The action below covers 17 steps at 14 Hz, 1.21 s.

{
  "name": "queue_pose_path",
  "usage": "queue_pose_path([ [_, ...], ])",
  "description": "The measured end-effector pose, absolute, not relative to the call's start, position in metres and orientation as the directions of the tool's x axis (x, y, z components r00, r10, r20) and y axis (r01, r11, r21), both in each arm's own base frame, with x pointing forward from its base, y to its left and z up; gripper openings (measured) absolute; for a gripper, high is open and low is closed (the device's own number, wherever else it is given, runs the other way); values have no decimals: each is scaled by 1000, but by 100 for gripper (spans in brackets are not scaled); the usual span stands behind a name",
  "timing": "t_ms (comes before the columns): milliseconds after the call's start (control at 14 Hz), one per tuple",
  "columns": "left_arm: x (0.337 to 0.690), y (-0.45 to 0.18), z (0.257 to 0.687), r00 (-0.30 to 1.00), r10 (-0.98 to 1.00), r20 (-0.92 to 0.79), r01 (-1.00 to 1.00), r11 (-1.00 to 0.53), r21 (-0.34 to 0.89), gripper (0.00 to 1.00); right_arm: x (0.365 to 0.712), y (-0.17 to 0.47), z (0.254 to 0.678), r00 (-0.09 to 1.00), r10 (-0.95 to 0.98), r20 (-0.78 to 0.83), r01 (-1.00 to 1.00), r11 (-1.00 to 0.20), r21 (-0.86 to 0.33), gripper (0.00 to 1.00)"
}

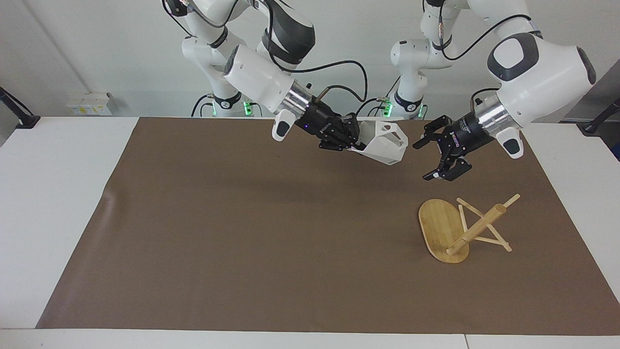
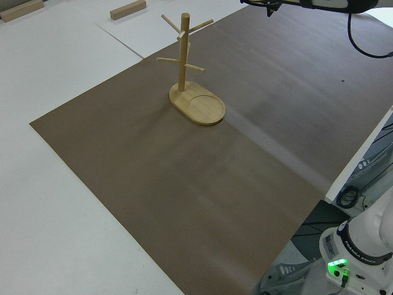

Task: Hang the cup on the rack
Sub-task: 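Grasp the cup with the left gripper from the right gripper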

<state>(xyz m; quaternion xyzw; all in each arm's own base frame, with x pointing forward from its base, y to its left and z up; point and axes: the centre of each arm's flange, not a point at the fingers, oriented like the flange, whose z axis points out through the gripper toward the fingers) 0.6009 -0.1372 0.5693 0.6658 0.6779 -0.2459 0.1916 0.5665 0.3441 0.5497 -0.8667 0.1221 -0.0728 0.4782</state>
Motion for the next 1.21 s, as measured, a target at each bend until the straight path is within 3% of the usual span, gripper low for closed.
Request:
queue_pose_path([
  [571, 586, -178, 573, -13, 807, -590, 990, -73, -121, 100, 559, 355, 551, 962, -273, 4, -141, -507, -850, 5],
  [1214, 575, -171, 593, -2, 808, -590, 990, -82, -115, 100, 554, 371, 545, 960, -281, 9, -137, -495, -858, 5],
])
